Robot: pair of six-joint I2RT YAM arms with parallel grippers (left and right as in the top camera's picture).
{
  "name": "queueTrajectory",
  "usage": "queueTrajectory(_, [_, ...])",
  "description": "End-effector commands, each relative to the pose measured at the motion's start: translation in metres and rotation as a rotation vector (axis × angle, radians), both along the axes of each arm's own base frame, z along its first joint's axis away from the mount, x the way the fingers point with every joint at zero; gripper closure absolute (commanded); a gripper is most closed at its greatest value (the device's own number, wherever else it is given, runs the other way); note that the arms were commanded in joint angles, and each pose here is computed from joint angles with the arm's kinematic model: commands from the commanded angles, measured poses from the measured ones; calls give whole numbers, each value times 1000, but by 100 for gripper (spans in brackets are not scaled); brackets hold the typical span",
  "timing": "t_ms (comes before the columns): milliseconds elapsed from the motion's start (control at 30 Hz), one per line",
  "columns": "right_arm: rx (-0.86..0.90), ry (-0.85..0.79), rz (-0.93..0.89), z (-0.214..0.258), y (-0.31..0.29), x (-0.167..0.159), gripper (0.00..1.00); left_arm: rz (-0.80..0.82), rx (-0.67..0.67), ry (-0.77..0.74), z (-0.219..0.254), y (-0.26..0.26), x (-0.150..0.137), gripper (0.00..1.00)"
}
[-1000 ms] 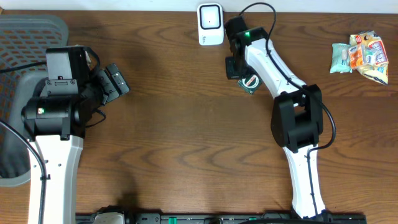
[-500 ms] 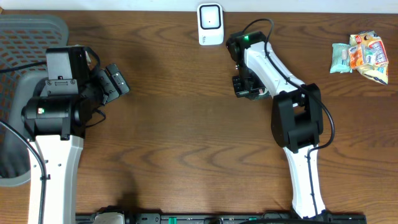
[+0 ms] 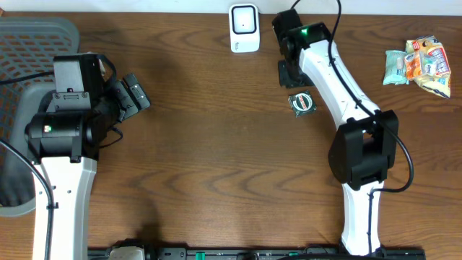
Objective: Scan the item barcode
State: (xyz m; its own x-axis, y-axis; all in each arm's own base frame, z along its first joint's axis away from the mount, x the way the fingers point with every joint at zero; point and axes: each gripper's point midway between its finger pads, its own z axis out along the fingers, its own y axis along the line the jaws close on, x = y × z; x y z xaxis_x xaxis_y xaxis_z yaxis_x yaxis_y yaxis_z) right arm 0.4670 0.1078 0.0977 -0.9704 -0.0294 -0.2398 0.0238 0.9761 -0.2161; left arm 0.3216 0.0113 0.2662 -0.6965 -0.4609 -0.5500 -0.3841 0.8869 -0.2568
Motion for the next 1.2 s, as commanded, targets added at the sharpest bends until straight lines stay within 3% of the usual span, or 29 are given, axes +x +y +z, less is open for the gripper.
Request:
queueTrajectory(0, [-4, 6, -2, -10, -3, 5, 58, 1, 16, -8, 4, 4, 1, 2])
queueTrajectory(100, [-24, 46, 49, -18, -6, 3, 20, 1, 16, -8, 4, 4, 1, 2])
queueTrajectory(233, [6, 151, 206, -27, -4, -9, 2, 1, 16, -8, 4, 4, 1, 2])
queueTrajectory(333, [66, 215, 310, -30, -5, -17, 1, 1, 16, -8, 4, 4, 1, 2])
queueTrajectory(533, [94, 241, 234, -35, -48, -16, 1, 1, 16, -8, 4, 4, 1, 2])
queueTrajectory(767, [379, 281, 308, -61, -42, -29, 1, 1, 16, -8, 4, 4, 1, 2])
queueTrajectory(1167, [379, 309, 358, -74, -23, -40, 1, 1, 16, -8, 4, 4, 1, 2])
